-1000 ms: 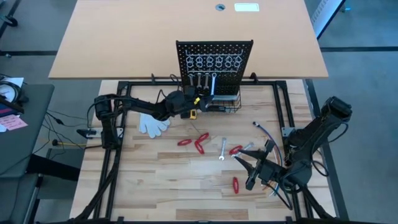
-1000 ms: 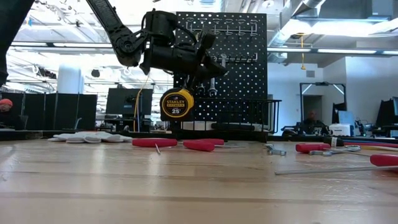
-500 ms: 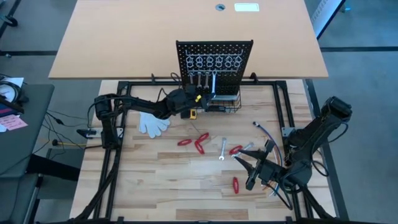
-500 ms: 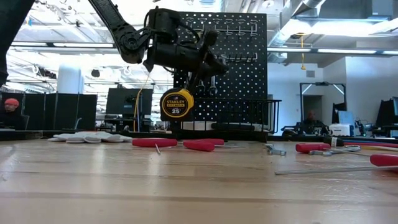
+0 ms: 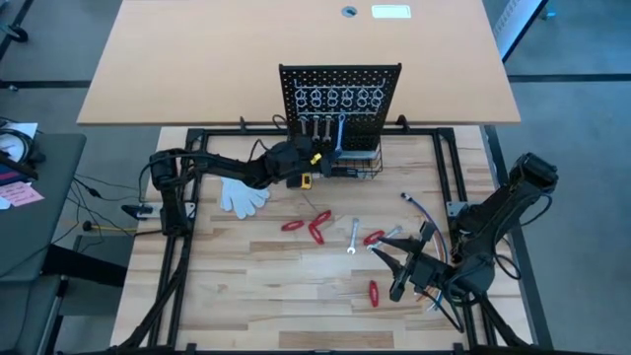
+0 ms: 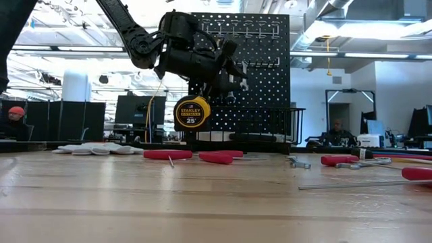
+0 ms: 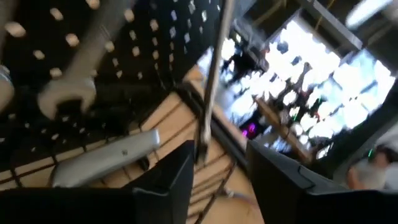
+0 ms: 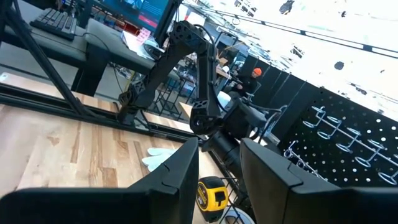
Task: Hang tools onto peg board
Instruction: Hang the silver wrench on the peg board
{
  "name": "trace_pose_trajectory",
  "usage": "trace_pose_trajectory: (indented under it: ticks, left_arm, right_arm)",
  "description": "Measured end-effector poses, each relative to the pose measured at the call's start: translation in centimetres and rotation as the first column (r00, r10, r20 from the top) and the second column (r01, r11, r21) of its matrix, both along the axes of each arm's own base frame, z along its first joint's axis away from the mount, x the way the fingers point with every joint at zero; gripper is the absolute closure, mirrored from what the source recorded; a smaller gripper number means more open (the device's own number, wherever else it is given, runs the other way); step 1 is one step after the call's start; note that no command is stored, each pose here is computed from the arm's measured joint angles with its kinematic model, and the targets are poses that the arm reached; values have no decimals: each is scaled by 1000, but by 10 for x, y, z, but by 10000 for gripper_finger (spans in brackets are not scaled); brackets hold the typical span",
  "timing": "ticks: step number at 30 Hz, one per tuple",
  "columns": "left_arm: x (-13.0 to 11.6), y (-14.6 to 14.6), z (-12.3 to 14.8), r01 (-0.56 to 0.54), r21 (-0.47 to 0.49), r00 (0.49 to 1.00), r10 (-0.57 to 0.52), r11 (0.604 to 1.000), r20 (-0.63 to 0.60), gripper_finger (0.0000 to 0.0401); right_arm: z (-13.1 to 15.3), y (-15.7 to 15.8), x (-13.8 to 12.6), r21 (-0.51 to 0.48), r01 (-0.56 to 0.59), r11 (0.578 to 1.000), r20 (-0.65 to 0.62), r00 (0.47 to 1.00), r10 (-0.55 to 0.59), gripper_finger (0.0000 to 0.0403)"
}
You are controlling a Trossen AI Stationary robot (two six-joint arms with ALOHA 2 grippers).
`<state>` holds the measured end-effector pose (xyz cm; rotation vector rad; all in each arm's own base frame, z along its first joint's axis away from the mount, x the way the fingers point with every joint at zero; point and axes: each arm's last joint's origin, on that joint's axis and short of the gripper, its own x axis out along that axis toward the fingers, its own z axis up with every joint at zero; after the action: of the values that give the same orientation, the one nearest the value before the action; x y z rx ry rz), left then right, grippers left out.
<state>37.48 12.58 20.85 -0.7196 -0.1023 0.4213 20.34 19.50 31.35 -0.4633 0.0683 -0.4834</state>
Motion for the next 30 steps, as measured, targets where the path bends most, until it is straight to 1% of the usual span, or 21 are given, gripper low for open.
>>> trace_pose_trajectory:
  ticks: [3,6,11,14,17,19,22,26,30]
  left_arm:
    - [1,-4,-4,63,36,996,-61,997,-67,248]
    - [1,-7,-9,102,35,986,-96,994,-134,246]
    - [-2,-11,-12,115,40,967,-103,993,-233,248]
    - [-3,-22,-8,135,73,951,-108,988,-289,249]
    - [-8,-42,4,129,121,930,-77,984,-360,249]
    - [-14,-61,12,132,163,905,-52,978,-421,249]
    - [-24,-93,29,120,245,880,11,962,-475,249]
    - [-39,-131,50,70,365,873,120,929,-474,249]
    - [-51,-148,71,38,420,895,155,907,-417,249]
  right_arm:
    - [0,2,-2,-1,-9,1000,-1,1000,9,275]
    - [0,4,-4,-5,-20,1000,-3,1000,20,275]
    - [0,6,-6,-9,-31,999,-5,999,31,275]
    - [0,6,-6,-18,-30,999,-10,1000,30,275]
    - [-1,7,-6,-31,-31,999,-18,999,30,275]
    - [-1,7,-6,-35,-31,999,-21,999,31,275]
    - [-2,8,-8,-48,-38,998,-33,999,36,275]
    - [-3,11,-10,-44,-49,998,-32,998,47,275]
    - [-3,11,-10,-42,-47,998,-31,998,45,275]
